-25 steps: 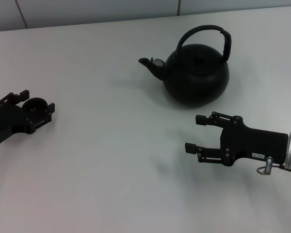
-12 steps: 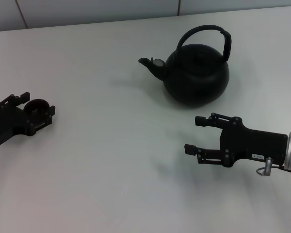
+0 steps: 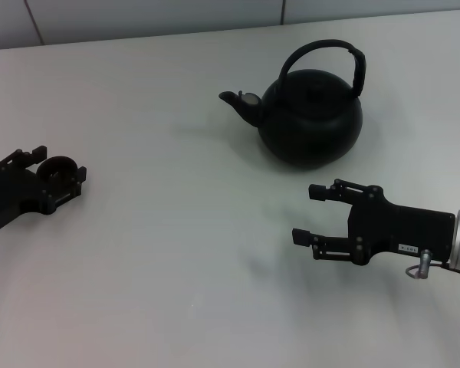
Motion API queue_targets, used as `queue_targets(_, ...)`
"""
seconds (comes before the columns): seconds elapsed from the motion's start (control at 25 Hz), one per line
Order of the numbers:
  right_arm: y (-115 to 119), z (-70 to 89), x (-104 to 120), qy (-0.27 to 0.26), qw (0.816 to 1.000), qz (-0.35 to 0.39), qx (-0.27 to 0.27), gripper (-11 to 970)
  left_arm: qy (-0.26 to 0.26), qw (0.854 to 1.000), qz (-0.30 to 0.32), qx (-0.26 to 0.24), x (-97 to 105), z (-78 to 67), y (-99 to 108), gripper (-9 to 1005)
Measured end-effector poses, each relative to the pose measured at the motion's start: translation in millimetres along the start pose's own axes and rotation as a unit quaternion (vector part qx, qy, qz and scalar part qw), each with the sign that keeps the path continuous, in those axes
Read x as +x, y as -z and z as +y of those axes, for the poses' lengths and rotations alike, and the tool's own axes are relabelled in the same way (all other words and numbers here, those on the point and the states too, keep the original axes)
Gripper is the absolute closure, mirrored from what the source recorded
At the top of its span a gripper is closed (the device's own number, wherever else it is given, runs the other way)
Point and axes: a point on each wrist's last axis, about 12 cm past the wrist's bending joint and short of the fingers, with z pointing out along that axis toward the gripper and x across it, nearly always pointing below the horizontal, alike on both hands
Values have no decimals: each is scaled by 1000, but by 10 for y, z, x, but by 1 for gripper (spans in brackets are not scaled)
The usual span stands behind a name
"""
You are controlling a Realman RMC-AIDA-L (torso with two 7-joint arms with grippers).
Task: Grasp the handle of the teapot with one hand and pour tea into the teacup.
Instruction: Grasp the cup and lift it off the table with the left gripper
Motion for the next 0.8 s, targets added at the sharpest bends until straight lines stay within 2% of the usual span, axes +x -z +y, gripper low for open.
queue_targets(0.8, 4, 3, 4, 0, 1000, 0, 0, 128, -5, 1000, -8, 12, -64, -14, -28, 312)
